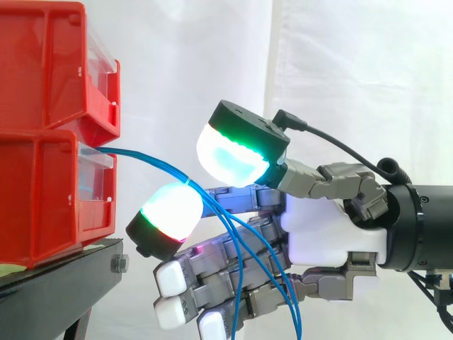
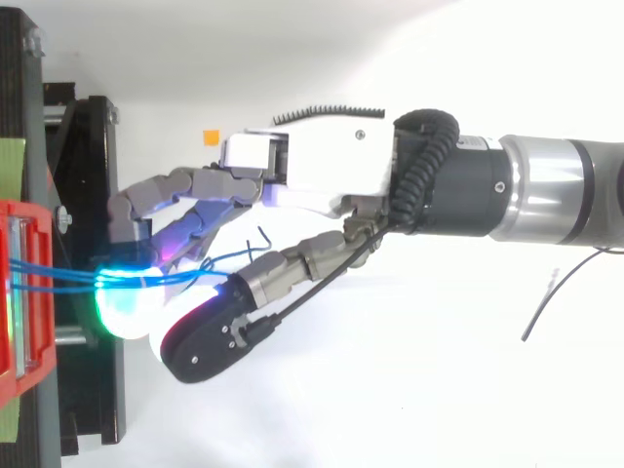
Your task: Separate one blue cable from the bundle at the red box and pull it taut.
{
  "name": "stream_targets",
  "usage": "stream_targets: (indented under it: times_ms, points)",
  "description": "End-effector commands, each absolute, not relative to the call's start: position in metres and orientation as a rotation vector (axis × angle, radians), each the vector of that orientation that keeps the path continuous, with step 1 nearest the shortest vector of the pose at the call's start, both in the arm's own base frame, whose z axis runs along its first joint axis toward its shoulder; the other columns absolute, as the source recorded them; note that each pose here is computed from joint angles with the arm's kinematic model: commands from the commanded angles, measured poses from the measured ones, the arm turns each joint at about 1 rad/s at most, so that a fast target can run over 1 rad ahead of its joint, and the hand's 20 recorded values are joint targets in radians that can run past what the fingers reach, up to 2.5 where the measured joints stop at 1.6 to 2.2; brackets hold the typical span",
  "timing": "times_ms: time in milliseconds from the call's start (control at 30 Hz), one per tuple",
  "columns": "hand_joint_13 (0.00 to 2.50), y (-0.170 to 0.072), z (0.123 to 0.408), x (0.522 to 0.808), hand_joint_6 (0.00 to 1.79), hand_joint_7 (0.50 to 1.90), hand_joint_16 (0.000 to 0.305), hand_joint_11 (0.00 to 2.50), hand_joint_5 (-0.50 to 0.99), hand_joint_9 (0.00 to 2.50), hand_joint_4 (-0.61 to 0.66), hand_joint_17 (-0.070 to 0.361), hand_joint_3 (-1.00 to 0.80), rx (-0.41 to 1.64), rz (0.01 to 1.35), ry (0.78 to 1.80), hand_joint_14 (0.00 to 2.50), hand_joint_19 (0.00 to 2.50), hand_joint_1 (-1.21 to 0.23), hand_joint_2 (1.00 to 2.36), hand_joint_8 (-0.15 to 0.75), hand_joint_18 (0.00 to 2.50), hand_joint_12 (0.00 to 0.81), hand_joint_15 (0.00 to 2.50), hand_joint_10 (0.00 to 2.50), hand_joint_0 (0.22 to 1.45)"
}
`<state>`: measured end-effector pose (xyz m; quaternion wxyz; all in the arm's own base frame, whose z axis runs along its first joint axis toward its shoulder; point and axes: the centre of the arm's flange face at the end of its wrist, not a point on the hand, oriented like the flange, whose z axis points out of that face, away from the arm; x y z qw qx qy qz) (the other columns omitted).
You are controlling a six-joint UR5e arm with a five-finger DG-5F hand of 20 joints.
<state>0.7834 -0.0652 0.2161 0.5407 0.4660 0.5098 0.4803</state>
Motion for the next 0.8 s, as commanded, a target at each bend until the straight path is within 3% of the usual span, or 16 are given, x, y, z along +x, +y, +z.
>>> stream_targets:
  times_ms: [0,767]
  points:
    - [0.64,-0.0707,0.2163,0.7831,0.5,1.29,0.052,0.64,-0.13,0.7,0.13,0.116,-0.5,1.102,1.13,1.211,0.02,0.69,-0.56,1.0,0.286,0.58,0.361,0.53,0.02,0.55]
    - [0.69,-0.0719,0.2244,0.787,0.51,1.31,0.051,0.64,-0.12,0.73,0.14,0.116,-0.5,1.063,1.115,1.214,0.02,0.69,-0.57,1.0,0.29,0.61,0.359,0.55,0.02,0.56]
